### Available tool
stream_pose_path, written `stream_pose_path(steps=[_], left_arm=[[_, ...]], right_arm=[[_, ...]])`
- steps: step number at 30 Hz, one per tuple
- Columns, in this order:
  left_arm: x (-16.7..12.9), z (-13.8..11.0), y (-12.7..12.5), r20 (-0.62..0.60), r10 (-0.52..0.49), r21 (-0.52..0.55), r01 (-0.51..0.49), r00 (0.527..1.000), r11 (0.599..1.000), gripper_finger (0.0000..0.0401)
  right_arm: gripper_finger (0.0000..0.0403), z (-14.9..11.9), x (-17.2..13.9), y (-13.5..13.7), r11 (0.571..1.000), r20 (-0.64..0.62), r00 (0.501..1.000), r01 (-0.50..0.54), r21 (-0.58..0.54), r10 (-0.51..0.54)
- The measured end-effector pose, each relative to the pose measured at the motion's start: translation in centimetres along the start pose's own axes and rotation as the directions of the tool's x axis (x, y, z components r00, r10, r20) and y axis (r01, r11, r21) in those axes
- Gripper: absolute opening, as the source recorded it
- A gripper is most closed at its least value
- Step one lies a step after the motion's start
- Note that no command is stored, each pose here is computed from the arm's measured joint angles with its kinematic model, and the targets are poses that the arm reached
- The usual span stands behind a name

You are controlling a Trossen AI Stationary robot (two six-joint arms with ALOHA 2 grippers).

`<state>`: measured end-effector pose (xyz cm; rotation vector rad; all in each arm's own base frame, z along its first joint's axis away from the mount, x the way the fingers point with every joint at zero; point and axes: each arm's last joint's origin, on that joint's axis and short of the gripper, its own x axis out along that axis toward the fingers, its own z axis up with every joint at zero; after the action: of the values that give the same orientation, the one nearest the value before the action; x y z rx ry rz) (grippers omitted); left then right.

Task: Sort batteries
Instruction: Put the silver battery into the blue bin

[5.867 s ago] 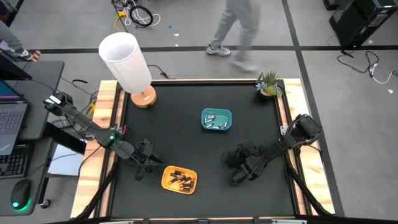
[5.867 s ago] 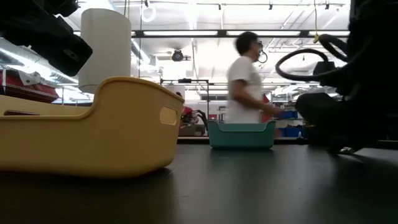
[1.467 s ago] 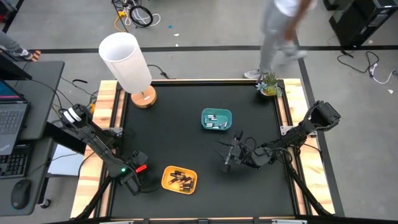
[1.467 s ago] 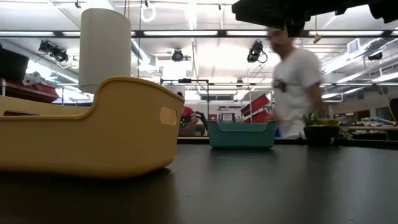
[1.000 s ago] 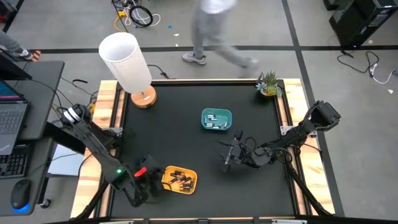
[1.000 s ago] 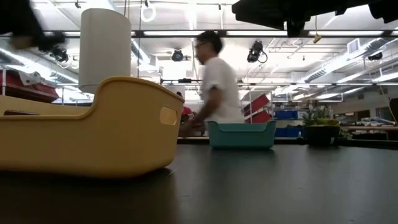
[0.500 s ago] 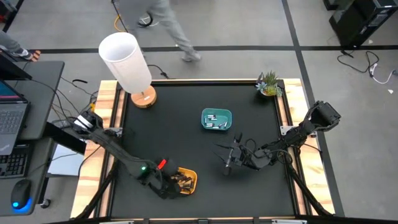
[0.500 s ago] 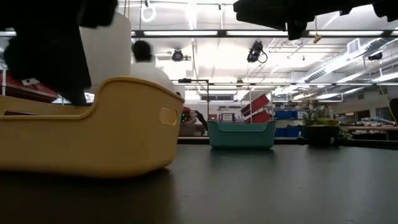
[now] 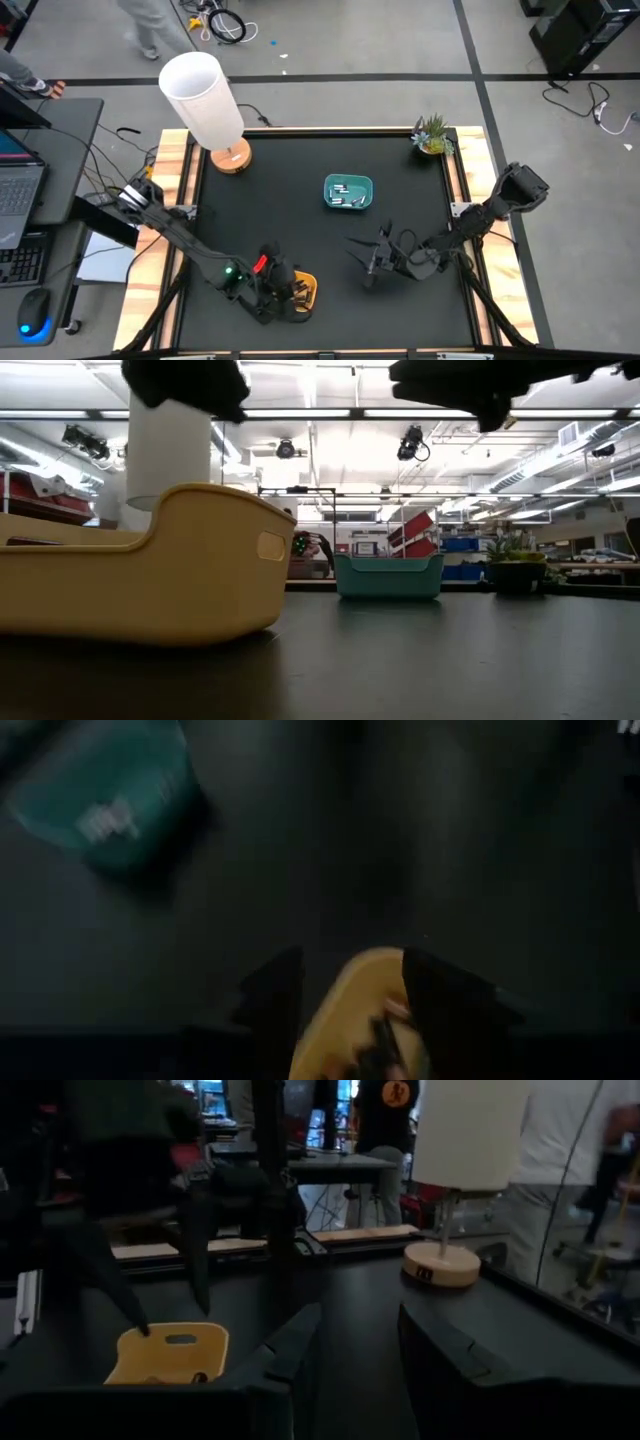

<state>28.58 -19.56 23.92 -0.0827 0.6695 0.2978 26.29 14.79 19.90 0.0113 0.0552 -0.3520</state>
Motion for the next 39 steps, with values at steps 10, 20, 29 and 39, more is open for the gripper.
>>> stream_pose_path(steps=[10, 20, 29, 39], left_arm=[[1.8, 0.8, -0.4, 0.309, -0.095, 0.274, 0.007, 0.946, 0.962, 0.0166], [5.7, 1.9, 5.0, 0.569, -0.238, 0.265, 0.099, 0.787, 0.959, 0.0105], [7.9, -0.1, 9.6, 0.566, -0.154, 0.226, 0.027, 0.810, 0.974, 0.0092], [8.3, 0.3, 12.2, 0.548, -0.162, 0.214, 0.050, 0.820, 0.975, 0.0078]], right_arm=[[0.0107, -1.4, -3.3, 2.0, 0.943, 0.017, 0.969, 0.237, 0.233, -0.248], [0.0084, 2.3, -5.3, 0.1, 0.877, 0.051, 0.896, 0.418, 0.237, -0.441], [0.0073, 4.6, -0.3, -4.7, 0.925, 0.070, 0.923, 0.375, 0.064, -0.379], [0.0068, 9.4, 4.4, -13.3, 0.957, -0.319, 0.903, 0.274, -0.091, -0.289]])
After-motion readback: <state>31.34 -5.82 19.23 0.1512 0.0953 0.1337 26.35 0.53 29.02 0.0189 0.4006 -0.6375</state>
